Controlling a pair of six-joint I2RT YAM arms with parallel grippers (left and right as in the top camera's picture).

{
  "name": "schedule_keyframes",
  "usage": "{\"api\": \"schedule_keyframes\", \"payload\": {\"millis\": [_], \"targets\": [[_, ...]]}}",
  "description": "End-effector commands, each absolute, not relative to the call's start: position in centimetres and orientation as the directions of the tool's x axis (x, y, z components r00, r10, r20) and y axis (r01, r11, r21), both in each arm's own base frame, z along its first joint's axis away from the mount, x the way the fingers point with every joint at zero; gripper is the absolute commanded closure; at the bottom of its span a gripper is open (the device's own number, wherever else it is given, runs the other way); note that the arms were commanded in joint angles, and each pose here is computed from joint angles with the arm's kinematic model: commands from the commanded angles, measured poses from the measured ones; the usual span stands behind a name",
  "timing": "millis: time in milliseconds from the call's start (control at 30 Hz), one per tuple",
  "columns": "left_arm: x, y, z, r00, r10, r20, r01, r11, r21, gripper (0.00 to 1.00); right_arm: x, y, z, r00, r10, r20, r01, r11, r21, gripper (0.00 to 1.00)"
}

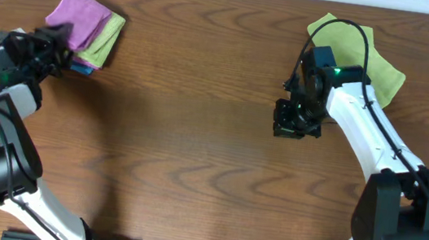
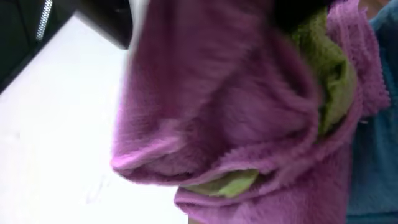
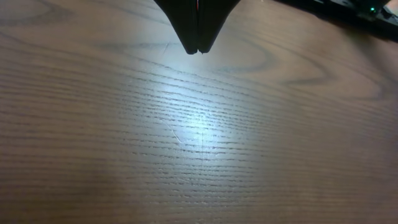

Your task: Fold the cloth

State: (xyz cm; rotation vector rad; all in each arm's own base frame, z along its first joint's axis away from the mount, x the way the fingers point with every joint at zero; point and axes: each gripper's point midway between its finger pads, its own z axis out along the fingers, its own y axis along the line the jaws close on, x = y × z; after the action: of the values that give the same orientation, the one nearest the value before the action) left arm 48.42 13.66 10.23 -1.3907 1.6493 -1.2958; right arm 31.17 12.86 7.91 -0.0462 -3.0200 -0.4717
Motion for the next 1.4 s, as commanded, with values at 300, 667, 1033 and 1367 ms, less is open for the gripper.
{"api": "schedule_keyframes", "payload": {"millis": [300,667,1033,1367], "targets": [[45.6,19.7,11.6,-0.244,-0.961,0.127,-0.293,-0.052,-0.955,0.03,31.5,13.8,8.9,-0.999,0.0,0.053,0.016,0.951,0.309,0.99],[42.9,22.3,12.4,-0.263,-0.96,0.097,-0.255,-0.028,-0.967,0.04,31.2,14.8,8.9,-0.998,-0.033,0.045,-0.018,0.951,0.308,0.99],[36.8,23.5,20.5,-0.295,-0.941,-0.167,-0.14,0.216,-0.966,0.04,30.9,14.0,8.7,-0.998,-0.052,0.047,-0.038,0.964,0.265,0.98],[35.2,9.7,25.8,-0.522,-0.736,-0.432,-0.044,0.529,-0.847,0.04,30.3,13.8,9.7,-0.994,-0.103,0.034,-0.09,0.959,0.268,0.98]]}}
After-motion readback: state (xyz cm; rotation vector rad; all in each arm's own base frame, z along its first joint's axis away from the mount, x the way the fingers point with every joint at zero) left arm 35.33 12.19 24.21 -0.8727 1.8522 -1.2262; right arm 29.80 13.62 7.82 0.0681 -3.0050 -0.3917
